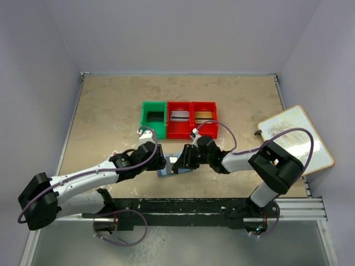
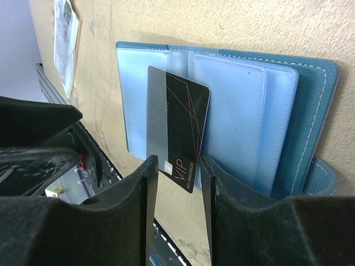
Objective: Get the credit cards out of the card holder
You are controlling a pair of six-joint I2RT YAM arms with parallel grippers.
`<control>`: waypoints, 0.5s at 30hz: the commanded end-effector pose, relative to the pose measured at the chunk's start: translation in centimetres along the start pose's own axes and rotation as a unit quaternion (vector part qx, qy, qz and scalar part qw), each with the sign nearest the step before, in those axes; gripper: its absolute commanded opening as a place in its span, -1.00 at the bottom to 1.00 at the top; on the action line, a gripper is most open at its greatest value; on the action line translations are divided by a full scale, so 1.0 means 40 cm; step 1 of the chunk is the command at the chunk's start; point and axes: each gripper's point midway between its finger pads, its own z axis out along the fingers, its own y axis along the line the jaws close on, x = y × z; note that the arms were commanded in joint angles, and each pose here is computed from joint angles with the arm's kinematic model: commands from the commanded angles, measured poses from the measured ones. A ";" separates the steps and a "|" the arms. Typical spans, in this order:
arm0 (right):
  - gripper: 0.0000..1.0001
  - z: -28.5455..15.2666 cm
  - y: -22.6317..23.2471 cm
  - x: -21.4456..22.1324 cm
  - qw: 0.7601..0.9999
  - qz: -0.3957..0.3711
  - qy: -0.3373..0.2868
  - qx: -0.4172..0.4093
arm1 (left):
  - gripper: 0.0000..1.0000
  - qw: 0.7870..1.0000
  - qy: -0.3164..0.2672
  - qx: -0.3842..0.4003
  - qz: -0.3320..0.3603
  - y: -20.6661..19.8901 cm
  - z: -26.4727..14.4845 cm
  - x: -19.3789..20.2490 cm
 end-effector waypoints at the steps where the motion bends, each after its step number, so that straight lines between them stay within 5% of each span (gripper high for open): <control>1: -0.18 -0.005 -0.006 -0.023 1.000 0.004 -0.025 0.008 | -0.04 0.996 -0.029 0.078 -0.019 -0.120 -0.027 -0.074; 15: -0.19 -0.008 -0.008 -0.016 1.000 -0.001 -0.026 -0.001 | -0.08 0.998 -0.007 0.059 -0.006 -0.128 0.047 -0.044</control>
